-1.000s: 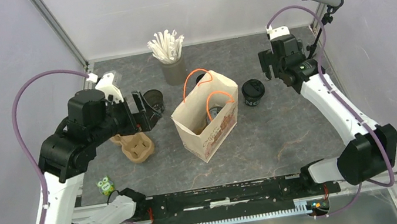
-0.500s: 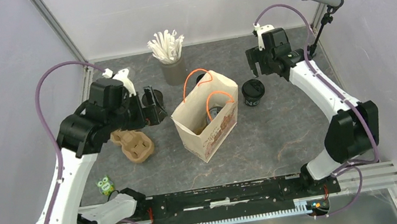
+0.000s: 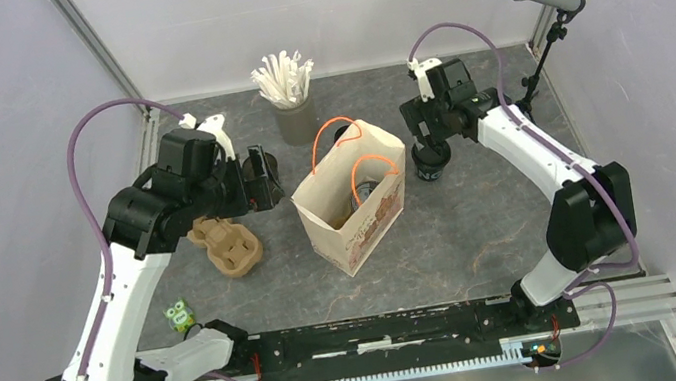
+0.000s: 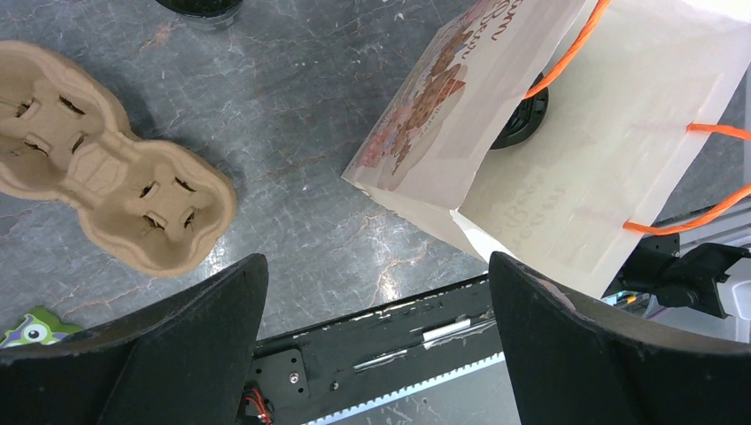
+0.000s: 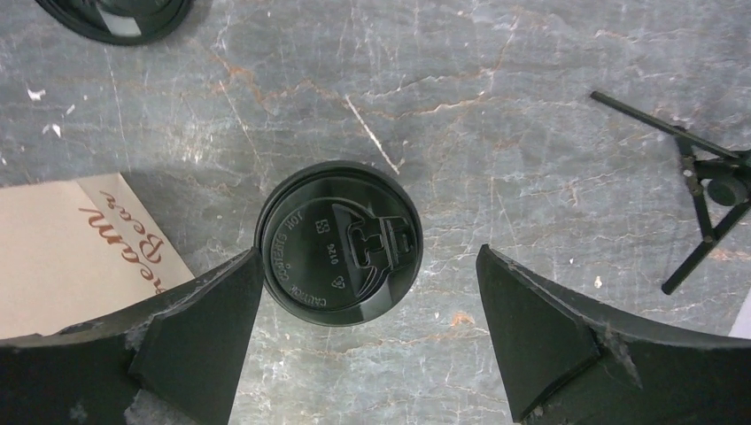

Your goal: Pack the takeout coffee

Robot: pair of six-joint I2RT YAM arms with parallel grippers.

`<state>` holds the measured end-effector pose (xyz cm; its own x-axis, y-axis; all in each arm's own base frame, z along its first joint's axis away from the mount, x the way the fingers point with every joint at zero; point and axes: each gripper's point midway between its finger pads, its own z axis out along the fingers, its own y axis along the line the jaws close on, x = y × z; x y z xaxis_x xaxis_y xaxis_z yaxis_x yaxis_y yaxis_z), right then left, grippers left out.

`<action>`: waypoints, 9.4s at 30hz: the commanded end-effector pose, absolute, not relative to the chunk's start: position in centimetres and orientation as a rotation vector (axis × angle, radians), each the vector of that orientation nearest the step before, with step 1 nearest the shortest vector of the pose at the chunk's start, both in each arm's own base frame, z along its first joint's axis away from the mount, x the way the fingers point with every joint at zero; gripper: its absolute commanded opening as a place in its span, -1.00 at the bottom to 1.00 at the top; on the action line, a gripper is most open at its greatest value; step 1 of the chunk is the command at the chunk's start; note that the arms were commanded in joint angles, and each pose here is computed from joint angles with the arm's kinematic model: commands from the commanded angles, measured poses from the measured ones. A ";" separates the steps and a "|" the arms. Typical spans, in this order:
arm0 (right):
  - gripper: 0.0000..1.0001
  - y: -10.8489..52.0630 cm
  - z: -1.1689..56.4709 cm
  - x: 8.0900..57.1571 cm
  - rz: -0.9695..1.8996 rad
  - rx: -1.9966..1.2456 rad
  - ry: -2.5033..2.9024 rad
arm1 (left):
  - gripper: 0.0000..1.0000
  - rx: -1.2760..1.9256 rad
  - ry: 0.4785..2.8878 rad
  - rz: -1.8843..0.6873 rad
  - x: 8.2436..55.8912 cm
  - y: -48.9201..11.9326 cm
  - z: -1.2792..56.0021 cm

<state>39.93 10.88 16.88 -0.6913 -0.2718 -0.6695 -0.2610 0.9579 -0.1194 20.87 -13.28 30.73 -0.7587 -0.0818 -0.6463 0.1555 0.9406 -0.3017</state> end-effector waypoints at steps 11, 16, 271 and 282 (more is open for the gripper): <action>0.96 12.3 13.4 39.3 0.054 -0.548 2.427 | 1.00 0.078 2.345 -0.472 20.4 -13.2 31.4; 0.96 12.2 12.9 39.3 0.046 -0.555 2.447 | 1.00 0.065 2.336 -0.484 20.1 -13.1 31.4; -1.00 17.5 30.9 32.2 0.377 -0.093 1.951 | 0.17 0.673 1.886 -0.557 23.5 -24.6 46.6; -1.00 16.3 32.4 32.9 0.389 0.126 1.903 | 0.18 0.728 1.844 -0.653 23.3 -26.2 47.6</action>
<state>32.20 17.03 29.30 -0.4552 0.1334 -0.8803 -0.1714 0.9571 0.2337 23.31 -25.46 46.06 -0.3826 0.1878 -0.9046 0.6757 0.7246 -0.1354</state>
